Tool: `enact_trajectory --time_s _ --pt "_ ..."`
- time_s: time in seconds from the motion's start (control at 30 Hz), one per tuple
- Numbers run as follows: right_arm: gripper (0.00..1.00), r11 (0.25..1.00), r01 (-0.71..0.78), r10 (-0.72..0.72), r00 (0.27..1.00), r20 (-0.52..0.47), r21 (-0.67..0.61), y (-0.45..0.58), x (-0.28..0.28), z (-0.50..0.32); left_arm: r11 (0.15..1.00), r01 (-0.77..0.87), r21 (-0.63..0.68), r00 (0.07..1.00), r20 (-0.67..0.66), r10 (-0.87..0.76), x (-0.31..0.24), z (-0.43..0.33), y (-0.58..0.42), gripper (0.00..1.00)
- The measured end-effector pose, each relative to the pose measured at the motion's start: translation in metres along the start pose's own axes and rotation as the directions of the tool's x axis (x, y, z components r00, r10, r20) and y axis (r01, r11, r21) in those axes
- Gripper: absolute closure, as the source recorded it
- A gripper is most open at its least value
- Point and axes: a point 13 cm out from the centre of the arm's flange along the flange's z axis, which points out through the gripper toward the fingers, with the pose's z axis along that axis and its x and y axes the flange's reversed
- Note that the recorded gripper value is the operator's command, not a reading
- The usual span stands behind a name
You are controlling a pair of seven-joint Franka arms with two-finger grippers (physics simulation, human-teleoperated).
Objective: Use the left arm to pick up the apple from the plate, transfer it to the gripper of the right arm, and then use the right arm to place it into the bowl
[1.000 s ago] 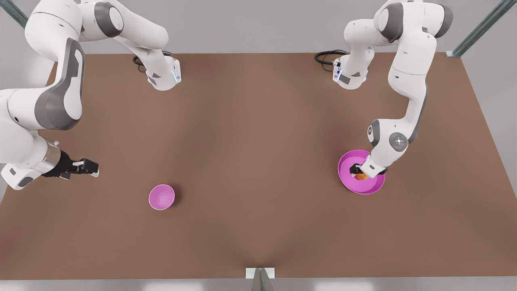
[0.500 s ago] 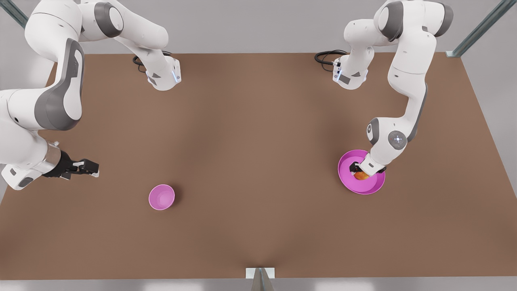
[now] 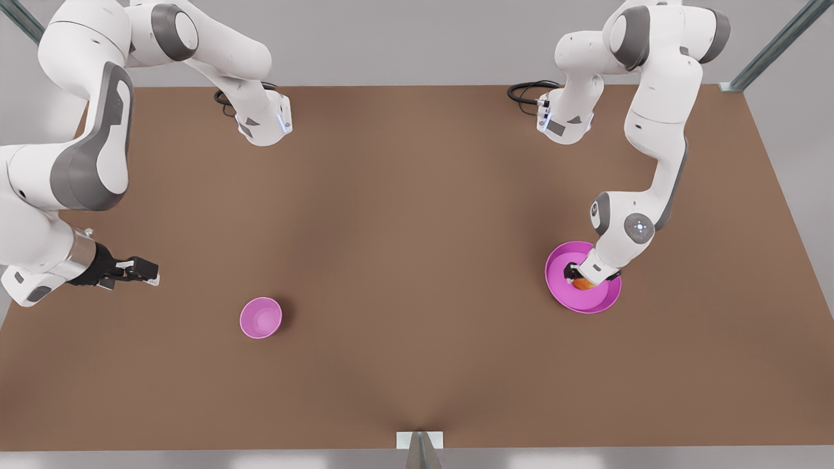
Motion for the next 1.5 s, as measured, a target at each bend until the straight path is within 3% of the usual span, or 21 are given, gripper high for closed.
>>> enact_trajectory --time_s 0.13,0.3,0.47,0.63,0.73,0.83,0.93,1.03,1.13,1.27,1.5 --pt "0.0 1.0 0.002 -0.002 1.0 0.0 -0.003 0.002 0.0 0.0 1.0 -0.003 0.0 1.0 0.022 0.003 -0.007 -0.013 -0.002 0.21" --pt "0.0 1.0 0.002 -0.002 1.0 0.0 -0.005 0.003 0.0 0.0 0.997 -0.067 0.049 0.991 0.119 0.061 -0.042 -0.087 -0.064 0.23" --pt "0.0 1.0 0.001 -0.001 1.0 -0.001 -0.006 0.003 0.0 0.0 0.929 -0.14 0.341 0.98 0.18 0.082 -0.061 -0.155 -0.268 0.27" --pt "0.0 0.999 -0.002 0.002 1.0 -0.006 -0.039 0.009 0.0 0.004 0.771 -0.183 0.61 0.98 0.176 0.093 -0.08 -0.178 -0.415 0.27" --pt "0.0 0.987 -0.006 0.0 0.999 -0.039 -0.16 0.035 -0.001 0.025 0.668 -0.182 0.722 0.981 0.178 0.075 -0.089 -0.181 -0.463 0.28" --pt "0.0 0.901 -0.094 0.037 0.989 -0.142 -0.423 0.065 -0.001 0.079 0.526 -0.167 0.834 0.984 0.174 0.037 -0.094 -0.179 -0.509 0.32" --pt "0.0 0.75 -0.174 0.046 0.976 -0.212 -0.639 0.114 -0.007 0.101 0.394 -0.233 0.889 0.969 0.248 0.012 -0.104 -0.194 -0.563 0.33" --pt "0.0 0.594 -0.213 0.034 0.97 -0.24 -0.776 0.169 -0.019 0.097 0.355 -0.352 0.866 0.924 0.382 -0.015 -0.133 -0.186 -0.584 0.33" --pt "0.0 0.477 -0.24 0.036 0.967 -0.254 -0.845 0.208 -0.029 0.089 0.361 -0.46 0.812 0.869 0.495 -0.007 -0.148 -0.169 -0.585 0.33" --pt "0.0 0.388 -0.265 0.049 0.962 -0.267 -0.883 0.245 -0.042 0.091 0.354 -0.582 0.732 0.786 0.618 0.016 -0.156 -0.161 -0.589 0.32" --pt "0.0 0.293 -0.309 0.101 0.951 -0.292 -0.905 0.288 -0.065 0.11 0.334 -0.729 0.597 0.653 0.754 0.079 -0.149 -0.154 -0.601 0.29"
